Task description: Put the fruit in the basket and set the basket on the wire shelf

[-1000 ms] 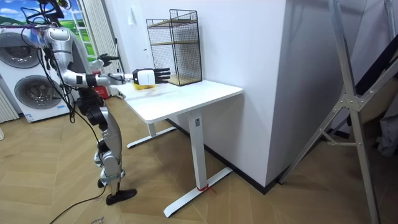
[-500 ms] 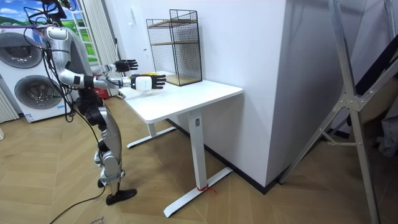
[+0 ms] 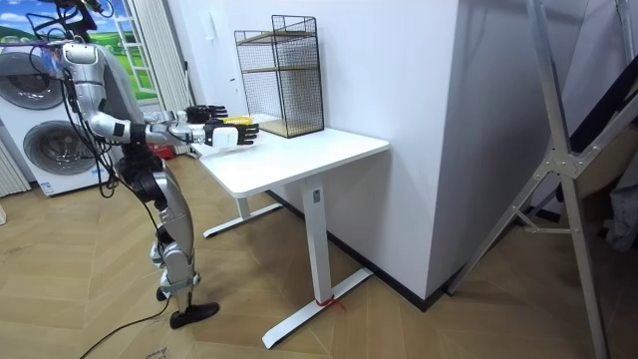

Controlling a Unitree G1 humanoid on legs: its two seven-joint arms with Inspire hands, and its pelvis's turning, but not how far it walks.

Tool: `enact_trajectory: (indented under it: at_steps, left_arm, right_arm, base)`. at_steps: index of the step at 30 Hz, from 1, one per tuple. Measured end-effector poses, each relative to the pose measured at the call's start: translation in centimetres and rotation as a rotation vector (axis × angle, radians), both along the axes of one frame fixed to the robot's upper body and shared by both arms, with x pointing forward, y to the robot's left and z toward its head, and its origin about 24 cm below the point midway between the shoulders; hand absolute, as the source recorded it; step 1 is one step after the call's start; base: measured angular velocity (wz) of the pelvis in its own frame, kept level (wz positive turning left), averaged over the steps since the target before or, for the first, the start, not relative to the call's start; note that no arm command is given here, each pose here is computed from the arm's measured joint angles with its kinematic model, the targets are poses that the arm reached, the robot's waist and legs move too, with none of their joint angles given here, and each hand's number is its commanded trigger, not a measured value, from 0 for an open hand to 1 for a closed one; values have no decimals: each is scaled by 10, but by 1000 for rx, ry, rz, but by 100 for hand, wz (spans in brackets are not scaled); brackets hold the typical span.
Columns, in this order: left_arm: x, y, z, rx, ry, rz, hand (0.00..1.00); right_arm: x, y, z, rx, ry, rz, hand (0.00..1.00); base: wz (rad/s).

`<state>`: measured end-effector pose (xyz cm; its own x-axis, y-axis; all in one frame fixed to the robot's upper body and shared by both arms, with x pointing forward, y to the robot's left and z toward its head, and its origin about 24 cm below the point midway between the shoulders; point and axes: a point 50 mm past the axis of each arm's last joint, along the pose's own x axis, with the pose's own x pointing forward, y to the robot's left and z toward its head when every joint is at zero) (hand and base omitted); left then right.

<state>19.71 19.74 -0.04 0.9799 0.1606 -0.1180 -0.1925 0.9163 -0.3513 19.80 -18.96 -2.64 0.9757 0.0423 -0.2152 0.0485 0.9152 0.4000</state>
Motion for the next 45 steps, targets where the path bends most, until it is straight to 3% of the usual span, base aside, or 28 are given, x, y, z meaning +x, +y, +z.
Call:
enact_trajectory:
  at_steps: [9,25,45]
  left_arm:
    - [-3,-14,-15,-18,50,-95,0]
    - [-3,-16,-17,-19,56,-123,0]
    - [-3,-46,-22,-53,81,-289,0]
  right_arm:
    - [6,10,3,85,-22,21,0]
    - [11,25,7,131,-55,102,0]
    - [13,48,8,153,-74,233,0]
  base:
    - [-1]
    - [0]
    - [0]
